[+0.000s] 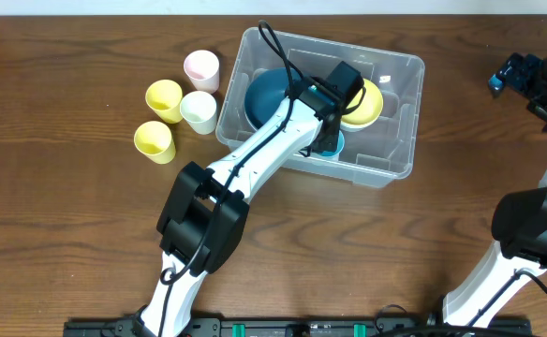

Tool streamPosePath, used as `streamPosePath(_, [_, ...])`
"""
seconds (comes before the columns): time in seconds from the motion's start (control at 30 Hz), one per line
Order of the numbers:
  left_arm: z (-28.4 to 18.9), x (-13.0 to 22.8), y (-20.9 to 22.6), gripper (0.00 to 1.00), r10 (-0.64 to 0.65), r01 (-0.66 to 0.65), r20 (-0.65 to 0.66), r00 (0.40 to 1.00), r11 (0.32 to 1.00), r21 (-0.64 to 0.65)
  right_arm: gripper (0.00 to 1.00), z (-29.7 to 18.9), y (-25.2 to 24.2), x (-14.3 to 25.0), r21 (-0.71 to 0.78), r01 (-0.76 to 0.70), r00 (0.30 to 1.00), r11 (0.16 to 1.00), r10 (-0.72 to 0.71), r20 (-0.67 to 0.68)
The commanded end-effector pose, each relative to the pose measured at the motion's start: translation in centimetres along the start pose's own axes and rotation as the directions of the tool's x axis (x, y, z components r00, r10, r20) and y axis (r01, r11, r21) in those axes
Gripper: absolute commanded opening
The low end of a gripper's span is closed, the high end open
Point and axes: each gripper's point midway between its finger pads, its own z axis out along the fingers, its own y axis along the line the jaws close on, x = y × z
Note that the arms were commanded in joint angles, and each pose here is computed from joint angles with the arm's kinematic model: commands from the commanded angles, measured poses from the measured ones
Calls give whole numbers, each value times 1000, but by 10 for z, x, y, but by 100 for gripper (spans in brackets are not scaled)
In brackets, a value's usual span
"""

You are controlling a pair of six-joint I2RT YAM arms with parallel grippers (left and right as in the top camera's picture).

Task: Pack container
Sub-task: 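Lower the light blue cup into the bin and open the left gripper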

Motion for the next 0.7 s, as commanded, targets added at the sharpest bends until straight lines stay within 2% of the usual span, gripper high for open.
streamPosePath(0.0, [-3, -5, 0, 13, -16, 16, 9, 1000, 1000, 11, 99, 3, -3, -1, 16, -12, 1000, 1000, 12, 0])
streamPosePath(0.03, [-3, -5, -1, 13, -16, 16, 8, 1000, 1000, 13, 99, 3, -3, -1, 16, -12, 1000, 1000, 12, 0])
streamPosePath(0.1, [-3, -5, -1, 24, -15, 15, 8, 1000, 1000, 14, 99, 2, -3, -1, 16, -12, 1000, 1000, 12, 0])
streamPosePath(0.3, [-4, -5, -3, 33, -14, 14, 9, 1000, 1000, 20, 99, 2, -3, -1, 16, -12, 1000, 1000, 12, 0])
streamPosePath(0.47, [-4, -2, -15, 33, -14, 15, -13, 1000, 996, 86, 99, 3, -3, -1, 16, -12, 1000, 1000, 12, 0])
streamPosePath(0.6, [-4, -2, -16, 32, -15, 17, -15, 1000, 996, 92, 99, 3, -3, -1, 16, -12, 1000, 1000, 12, 0])
streamPosePath(0.67, [-4, -2, -16, 19, -26, 28, -17, 999, 995, 91, 99, 3, -3, -1, 16, -12, 1000, 1000, 12, 0])
